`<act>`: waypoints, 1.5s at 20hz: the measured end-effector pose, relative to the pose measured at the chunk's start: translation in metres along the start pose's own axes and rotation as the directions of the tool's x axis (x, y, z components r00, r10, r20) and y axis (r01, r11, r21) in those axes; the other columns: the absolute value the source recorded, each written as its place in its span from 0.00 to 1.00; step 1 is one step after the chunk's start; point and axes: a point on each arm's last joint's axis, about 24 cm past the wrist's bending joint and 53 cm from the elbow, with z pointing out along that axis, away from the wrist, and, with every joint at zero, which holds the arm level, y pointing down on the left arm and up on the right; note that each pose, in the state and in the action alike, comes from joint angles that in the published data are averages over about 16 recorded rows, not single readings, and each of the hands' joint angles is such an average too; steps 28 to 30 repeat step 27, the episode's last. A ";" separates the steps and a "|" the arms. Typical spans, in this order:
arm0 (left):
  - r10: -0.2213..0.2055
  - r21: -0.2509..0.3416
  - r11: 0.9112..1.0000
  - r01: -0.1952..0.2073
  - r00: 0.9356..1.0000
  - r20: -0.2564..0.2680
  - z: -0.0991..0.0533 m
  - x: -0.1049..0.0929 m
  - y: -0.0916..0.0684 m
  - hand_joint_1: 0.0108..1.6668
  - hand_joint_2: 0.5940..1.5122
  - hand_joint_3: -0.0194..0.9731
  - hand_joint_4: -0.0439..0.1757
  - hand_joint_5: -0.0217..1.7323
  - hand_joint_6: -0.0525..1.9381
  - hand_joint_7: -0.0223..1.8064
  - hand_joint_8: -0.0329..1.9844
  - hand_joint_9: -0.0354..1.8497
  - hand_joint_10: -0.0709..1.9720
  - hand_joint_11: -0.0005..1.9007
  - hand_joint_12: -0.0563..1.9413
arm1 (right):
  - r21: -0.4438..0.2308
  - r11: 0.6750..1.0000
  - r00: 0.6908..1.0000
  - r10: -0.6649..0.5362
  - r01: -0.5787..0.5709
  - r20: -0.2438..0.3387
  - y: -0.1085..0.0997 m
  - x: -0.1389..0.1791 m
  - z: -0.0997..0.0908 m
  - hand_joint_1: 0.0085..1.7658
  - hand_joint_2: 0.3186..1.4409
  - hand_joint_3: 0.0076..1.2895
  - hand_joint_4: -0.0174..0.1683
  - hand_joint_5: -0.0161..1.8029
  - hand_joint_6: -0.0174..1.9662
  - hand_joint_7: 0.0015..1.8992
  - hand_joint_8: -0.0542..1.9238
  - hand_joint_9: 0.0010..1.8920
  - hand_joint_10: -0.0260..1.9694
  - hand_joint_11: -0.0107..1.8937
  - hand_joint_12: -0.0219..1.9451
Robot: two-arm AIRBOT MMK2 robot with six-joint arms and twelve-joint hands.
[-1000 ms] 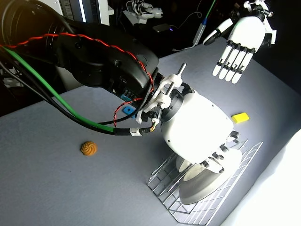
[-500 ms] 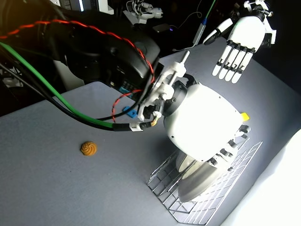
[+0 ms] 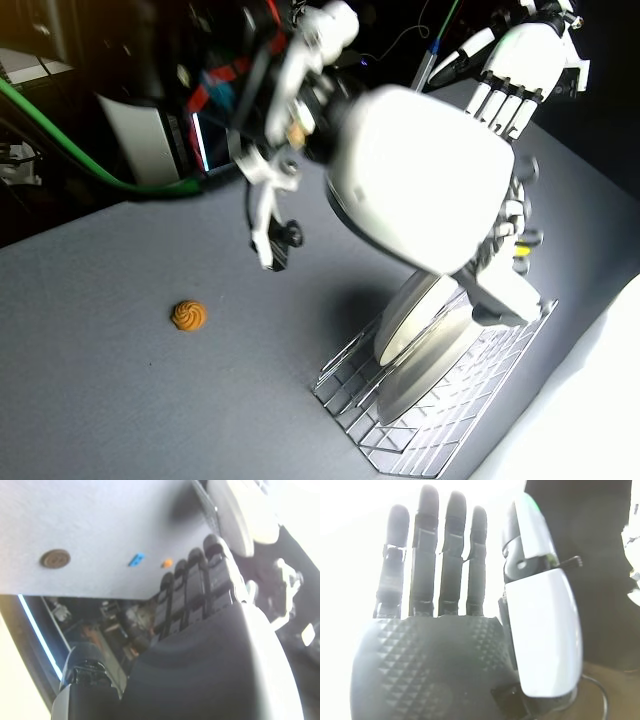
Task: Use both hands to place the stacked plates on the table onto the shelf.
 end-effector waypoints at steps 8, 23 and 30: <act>0.043 0.010 0.999 -0.043 0.999 0.005 -0.005 -0.005 -0.005 0.00 0.56 0.03 0.22 0.07 0.04 0.08 0.02 0.08 0.04 0.01 0.14 | -0.044 0.982 0.977 -0.179 0.185 0.116 0.019 -0.016 -0.045 0.58 0.72 0.01 0.10 0.43 0.04 0.46 0.04 0.43 0.05 0.13 0.67; 0.081 0.022 0.996 -0.081 0.997 0.012 -0.009 -0.013 -0.013 0.10 0.68 0.03 0.27 0.51 0.71 0.56 0.73 0.50 0.76 0.37 0.86 | -0.037 0.986 0.981 -0.155 0.160 0.120 0.016 -0.019 -0.072 0.39 0.65 0.01 0.11 0.42 0.79 0.43 0.79 0.42 0.81 0.38 0.95; 0.078 0.025 0.997 -0.078 0.997 0.011 -0.009 -0.013 -0.014 0.14 0.68 0.03 0.30 0.59 0.93 0.64 0.94 0.59 0.96 0.50 0.98 | -0.045 0.989 0.985 -0.135 0.141 0.107 0.016 -0.018 -0.071 0.34 0.67 0.01 0.12 0.45 0.96 0.46 0.97 0.46 0.97 0.49 0.99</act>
